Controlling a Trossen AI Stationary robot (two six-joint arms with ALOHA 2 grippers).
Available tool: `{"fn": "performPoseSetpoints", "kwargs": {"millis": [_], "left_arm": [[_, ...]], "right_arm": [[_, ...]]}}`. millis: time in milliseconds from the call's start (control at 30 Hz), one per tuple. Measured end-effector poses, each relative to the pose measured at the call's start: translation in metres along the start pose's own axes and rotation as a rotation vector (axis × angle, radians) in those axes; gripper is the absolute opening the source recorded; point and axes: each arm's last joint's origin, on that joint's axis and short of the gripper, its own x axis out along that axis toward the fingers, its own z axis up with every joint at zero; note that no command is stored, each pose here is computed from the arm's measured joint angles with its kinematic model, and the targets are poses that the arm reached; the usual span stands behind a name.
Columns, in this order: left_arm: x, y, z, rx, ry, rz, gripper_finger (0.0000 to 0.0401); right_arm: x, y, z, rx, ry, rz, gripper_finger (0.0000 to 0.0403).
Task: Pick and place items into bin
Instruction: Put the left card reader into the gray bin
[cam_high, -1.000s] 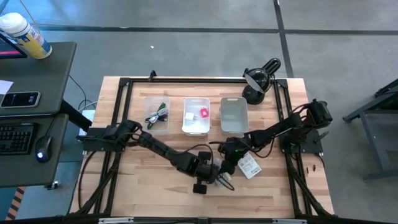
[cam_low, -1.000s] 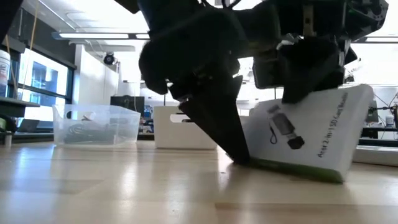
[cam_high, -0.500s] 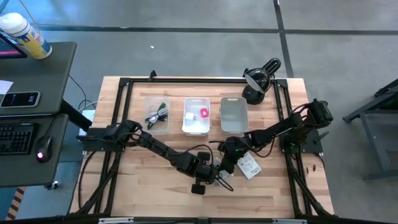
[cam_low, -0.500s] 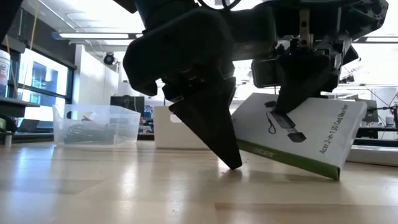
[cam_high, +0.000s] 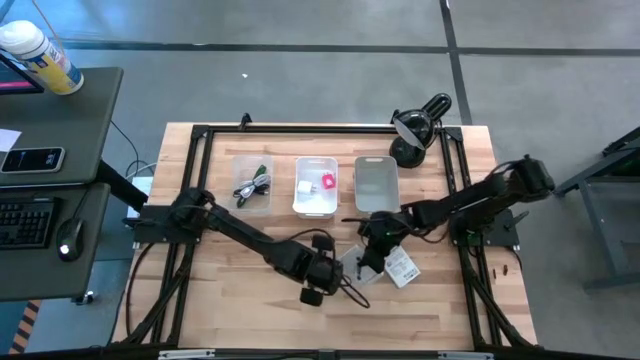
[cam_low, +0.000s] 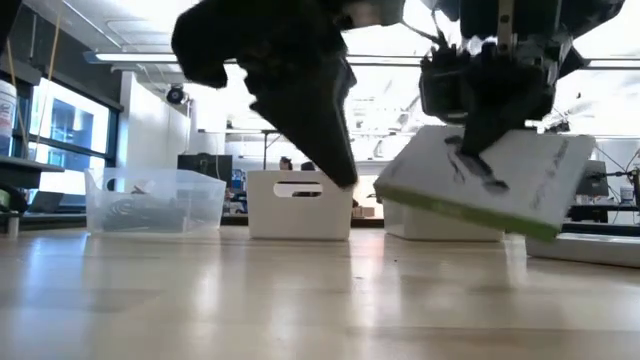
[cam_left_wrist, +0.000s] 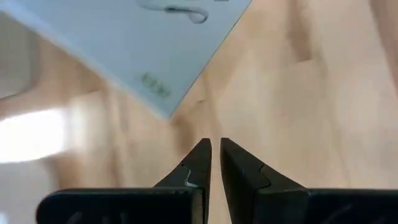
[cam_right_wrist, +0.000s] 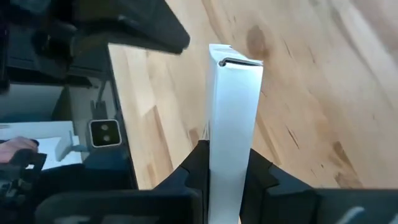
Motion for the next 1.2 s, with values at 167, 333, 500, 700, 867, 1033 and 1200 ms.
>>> {"fn": "performPoseSetpoints", "kwargs": {"millis": [167, 333, 500, 700, 867, 1033, 1200], "left_arm": [[-0.019, 0.009, -0.005, 0.019, 0.046, 0.089, 0.0024], [-0.03, 0.014, -0.008, 0.029, 0.07, 0.141, 0.0024], [-0.031, 0.015, -0.009, 0.032, 0.079, 0.151, 0.0024], [-0.031, 0.015, -0.01, 0.012, 0.081, 0.166, 0.0024], [-0.034, 0.015, -0.01, 0.013, 0.074, 0.175, 0.0024], [-0.054, 0.015, -0.006, 0.007, 0.002, 0.25, 0.0023], [-0.083, 0.018, -0.003, -0.003, -0.079, 0.329, 0.0023]], "right_arm": [[-0.024, 0.003, 0.003, -0.008, -0.043, -0.029, 0.0044], [-0.051, 0.005, 0.005, -0.021, -0.109, -0.068, 0.0039], [-0.08, 0.005, 0.006, -0.013, -0.19, -0.1, 0.0043], [-0.112, 0.001, 0.005, 0.0, -0.286, -0.152, 0.0042], [-0.136, -0.005, 0.007, 0.021, -0.39, -0.194, 0.0045], [-0.152, -0.014, 0.011, 0.054, -0.468, -0.249, 0.0047], [-0.16, -0.025, 0.018, 0.101, -0.542, -0.32, 0.0043]]}}
